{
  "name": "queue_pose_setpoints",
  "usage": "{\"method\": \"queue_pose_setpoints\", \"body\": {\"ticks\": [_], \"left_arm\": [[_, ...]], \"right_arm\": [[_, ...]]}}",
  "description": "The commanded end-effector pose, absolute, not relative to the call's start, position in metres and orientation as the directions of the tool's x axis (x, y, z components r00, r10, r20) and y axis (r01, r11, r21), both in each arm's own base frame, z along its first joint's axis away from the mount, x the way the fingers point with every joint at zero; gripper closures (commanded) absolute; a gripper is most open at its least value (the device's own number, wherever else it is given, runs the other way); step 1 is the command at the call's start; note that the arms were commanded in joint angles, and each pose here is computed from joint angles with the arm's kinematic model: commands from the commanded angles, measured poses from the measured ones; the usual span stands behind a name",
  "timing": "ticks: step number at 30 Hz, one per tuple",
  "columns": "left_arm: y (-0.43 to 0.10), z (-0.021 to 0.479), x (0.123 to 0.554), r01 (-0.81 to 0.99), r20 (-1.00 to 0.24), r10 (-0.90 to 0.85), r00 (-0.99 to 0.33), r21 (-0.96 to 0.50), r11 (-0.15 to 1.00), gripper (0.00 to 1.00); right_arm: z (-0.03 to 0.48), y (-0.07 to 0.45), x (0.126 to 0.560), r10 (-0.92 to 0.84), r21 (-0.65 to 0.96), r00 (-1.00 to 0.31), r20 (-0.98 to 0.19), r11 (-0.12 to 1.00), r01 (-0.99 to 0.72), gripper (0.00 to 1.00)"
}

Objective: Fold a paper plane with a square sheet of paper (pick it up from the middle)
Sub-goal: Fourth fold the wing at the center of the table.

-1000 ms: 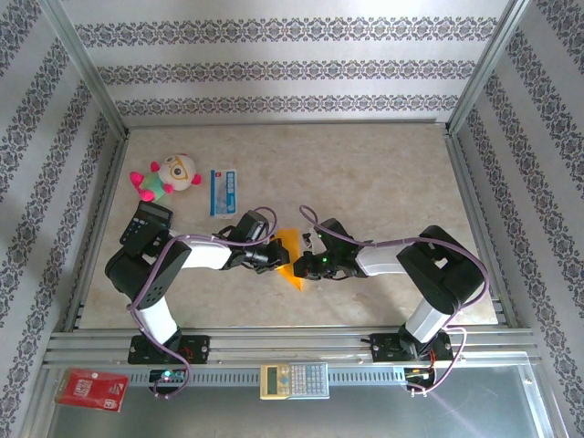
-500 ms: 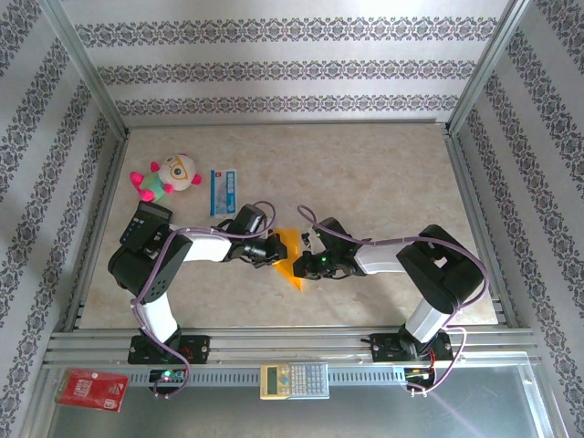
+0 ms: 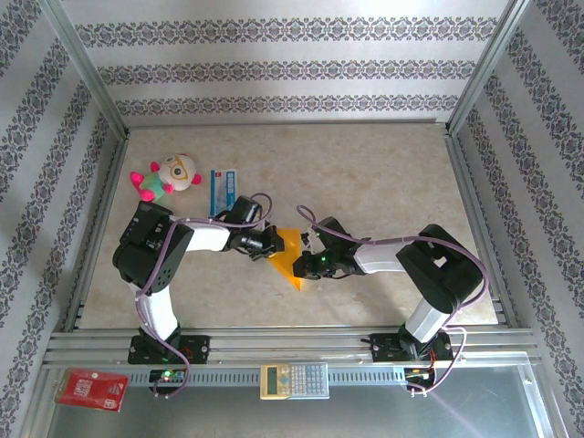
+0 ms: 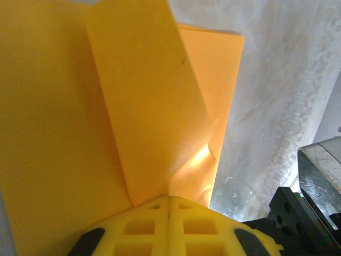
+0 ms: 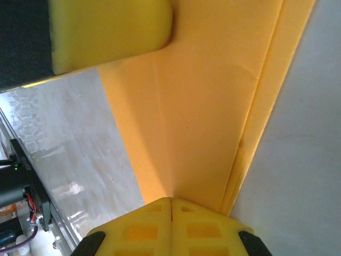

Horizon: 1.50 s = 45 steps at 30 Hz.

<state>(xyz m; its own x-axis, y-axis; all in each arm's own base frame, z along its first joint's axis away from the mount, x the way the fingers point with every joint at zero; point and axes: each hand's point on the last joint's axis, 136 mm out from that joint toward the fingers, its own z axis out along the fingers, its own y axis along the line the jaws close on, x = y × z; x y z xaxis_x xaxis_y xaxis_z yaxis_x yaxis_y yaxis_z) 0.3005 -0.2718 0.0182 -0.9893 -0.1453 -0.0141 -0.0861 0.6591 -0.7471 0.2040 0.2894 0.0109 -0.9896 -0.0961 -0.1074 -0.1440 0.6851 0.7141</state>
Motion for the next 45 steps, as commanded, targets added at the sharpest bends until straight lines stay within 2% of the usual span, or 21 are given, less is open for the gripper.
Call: {"method": "queue_pose_setpoints", "body": {"ticks": [1, 21, 35, 41, 45], "left_arm": [[-0.246, 0.002, 0.333, -0.109, -0.08, -0.223, -0.971, -0.684, 0.721, 0.95], [-0.228, 0.0, 0.38, -0.137, -0.101, -0.289, -0.952, -0.704, 0.697, 0.87], [-0.201, 0.002, 0.429, -0.156, -0.156, -0.355, -0.922, -0.688, 0.708, 0.84], [-0.194, 0.029, 0.442, -0.141, -0.194, -0.387, -0.902, -0.714, 0.686, 0.83], [-0.196, 0.058, 0.431, -0.11, -0.218, -0.401, -0.89, -0.75, 0.653, 0.79]], "right_arm": [[-0.056, 0.228, 0.158, -0.09, 0.479, -0.992, 0.092, 0.877, -0.035, 1.0], [-0.053, 0.224, 0.155, -0.103, 0.47, -0.99, 0.092, 0.882, -0.048, 1.0], [-0.052, 0.223, 0.153, -0.109, 0.472, -0.99, 0.094, 0.88, -0.052, 1.0], [-0.045, 0.225, 0.155, -0.131, 0.48, -0.988, 0.078, 0.874, -0.078, 1.0], [-0.032, 0.232, 0.158, -0.171, 0.517, -0.984, 0.046, 0.847, -0.123, 1.0]]}}
